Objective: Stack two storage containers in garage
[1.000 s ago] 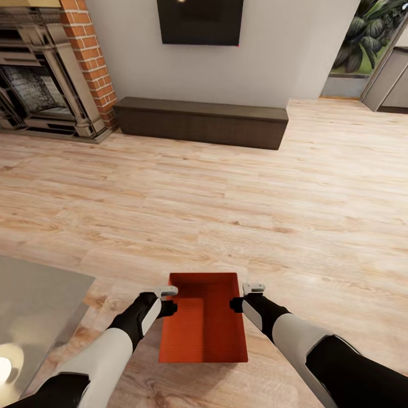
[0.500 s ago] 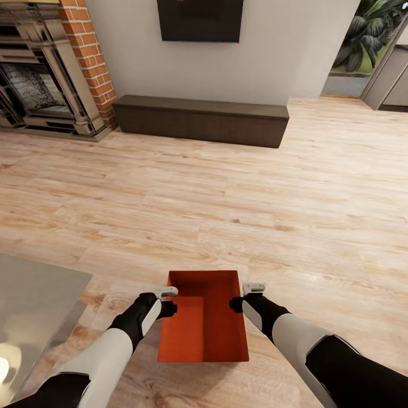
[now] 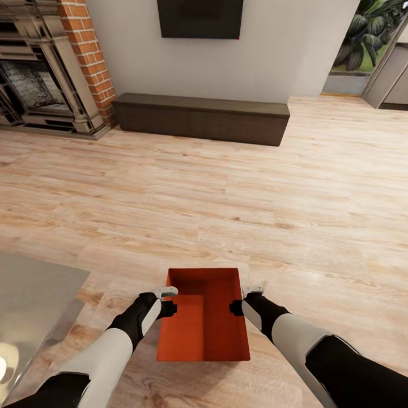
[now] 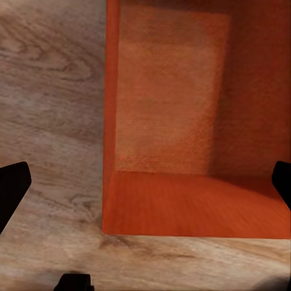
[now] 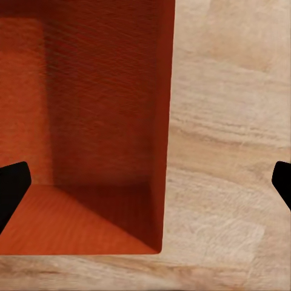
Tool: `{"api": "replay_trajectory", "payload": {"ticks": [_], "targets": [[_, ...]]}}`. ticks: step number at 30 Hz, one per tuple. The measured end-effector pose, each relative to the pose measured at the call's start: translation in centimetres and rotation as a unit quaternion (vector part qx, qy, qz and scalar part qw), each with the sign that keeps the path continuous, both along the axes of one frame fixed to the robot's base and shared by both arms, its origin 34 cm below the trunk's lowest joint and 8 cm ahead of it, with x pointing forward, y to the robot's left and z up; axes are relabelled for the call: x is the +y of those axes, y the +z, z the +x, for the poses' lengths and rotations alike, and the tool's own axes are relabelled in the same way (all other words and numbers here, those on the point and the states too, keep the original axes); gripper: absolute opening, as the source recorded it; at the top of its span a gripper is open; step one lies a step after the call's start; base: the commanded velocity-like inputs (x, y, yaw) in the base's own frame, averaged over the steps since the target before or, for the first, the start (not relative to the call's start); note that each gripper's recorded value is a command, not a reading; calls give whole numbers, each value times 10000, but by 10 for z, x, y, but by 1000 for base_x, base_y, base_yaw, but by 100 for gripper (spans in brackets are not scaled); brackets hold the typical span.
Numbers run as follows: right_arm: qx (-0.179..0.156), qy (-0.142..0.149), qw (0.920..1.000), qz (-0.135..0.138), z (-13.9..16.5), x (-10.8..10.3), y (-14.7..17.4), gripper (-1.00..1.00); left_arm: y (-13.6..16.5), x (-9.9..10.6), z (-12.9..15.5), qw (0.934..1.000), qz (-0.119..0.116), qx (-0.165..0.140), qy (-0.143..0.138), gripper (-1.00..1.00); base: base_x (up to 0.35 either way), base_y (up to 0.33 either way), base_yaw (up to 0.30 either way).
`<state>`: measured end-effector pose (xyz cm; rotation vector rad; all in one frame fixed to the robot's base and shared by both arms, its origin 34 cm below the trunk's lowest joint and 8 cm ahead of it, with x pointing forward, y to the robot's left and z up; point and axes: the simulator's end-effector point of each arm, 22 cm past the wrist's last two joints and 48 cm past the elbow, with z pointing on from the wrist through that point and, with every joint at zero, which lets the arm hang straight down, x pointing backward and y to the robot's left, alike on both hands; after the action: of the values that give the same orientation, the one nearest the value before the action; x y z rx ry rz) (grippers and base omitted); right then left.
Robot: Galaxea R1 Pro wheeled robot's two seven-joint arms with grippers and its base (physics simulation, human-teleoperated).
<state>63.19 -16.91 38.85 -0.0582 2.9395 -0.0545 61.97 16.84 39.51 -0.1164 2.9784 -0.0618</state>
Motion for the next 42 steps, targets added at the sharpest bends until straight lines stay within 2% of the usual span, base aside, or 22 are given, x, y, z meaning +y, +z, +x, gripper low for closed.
{"api": "replay_trajectory", "payload": {"ticks": [42], "targets": [[-38, 10, 10000, 2, -11, 0, -78, 100, -77, 7, -9, 10000, 68, -37, -14, 100, 0, 0, 0]]}}
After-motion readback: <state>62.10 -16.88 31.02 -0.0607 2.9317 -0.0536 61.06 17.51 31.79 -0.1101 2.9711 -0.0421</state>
